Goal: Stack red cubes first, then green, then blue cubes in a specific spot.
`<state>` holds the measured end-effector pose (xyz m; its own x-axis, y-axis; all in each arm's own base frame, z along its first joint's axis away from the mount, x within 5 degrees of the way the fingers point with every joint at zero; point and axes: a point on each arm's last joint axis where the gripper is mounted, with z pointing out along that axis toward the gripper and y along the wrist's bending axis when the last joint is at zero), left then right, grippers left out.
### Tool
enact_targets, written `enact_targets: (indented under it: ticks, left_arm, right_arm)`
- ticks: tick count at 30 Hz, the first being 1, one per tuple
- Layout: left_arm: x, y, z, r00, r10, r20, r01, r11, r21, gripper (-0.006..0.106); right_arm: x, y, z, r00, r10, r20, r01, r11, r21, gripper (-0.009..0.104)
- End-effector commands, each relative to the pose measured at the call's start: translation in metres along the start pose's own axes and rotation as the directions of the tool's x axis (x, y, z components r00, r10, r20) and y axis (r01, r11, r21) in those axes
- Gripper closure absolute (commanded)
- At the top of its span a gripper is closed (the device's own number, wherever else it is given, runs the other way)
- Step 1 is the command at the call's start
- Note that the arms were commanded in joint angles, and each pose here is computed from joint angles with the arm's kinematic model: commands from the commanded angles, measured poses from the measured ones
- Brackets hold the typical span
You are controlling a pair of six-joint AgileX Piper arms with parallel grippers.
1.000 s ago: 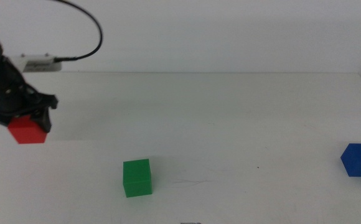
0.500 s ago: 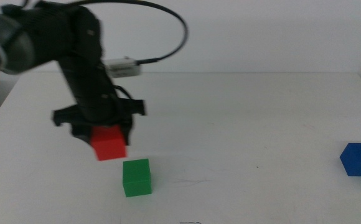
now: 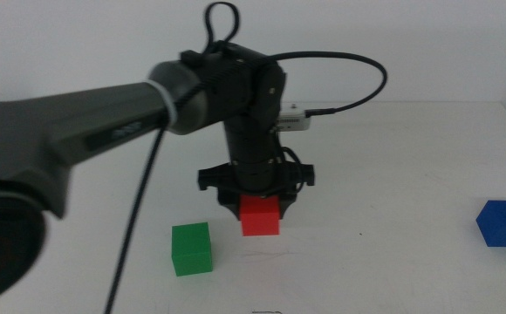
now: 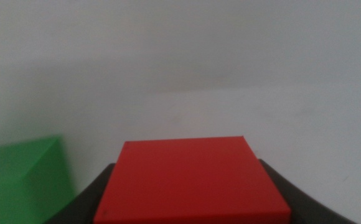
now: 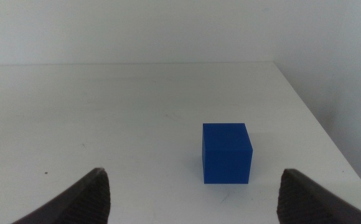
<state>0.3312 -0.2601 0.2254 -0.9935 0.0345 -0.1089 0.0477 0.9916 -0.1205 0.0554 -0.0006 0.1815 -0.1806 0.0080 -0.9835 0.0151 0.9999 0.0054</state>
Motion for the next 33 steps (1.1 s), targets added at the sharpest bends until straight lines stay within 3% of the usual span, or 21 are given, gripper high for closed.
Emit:
enact_targets:
  ticks: [1, 10, 33]
  left_arm:
    - [-0.006, -0.014, -0.024, 0.998, 0.005, 0.066, -0.009, 0.999, 0.052, 0.089]
    - [-0.018, -0.023, 0.007, 1.000, 0.004, 0.029, -0.005, 1.000, 0.026, 0.089]
    - [-0.021, -0.027, 0.030, 1.000, -0.011, 0.004, 0.011, 0.999, 0.043, 0.089]
  right_arm:
    - [-0.014, 0.000, -0.004, 0.993, -0.022, 0.118, 0.021, 1.000, 0.009, 0.022]
    - [-0.014, 0.000, -0.004, 0.993, -0.022, 0.117, 0.021, 1.000, 0.009, 0.022]
    - [-0.014, 0.000, -0.004, 0.993, -0.021, 0.117, 0.020, 1.000, 0.009, 0.022]
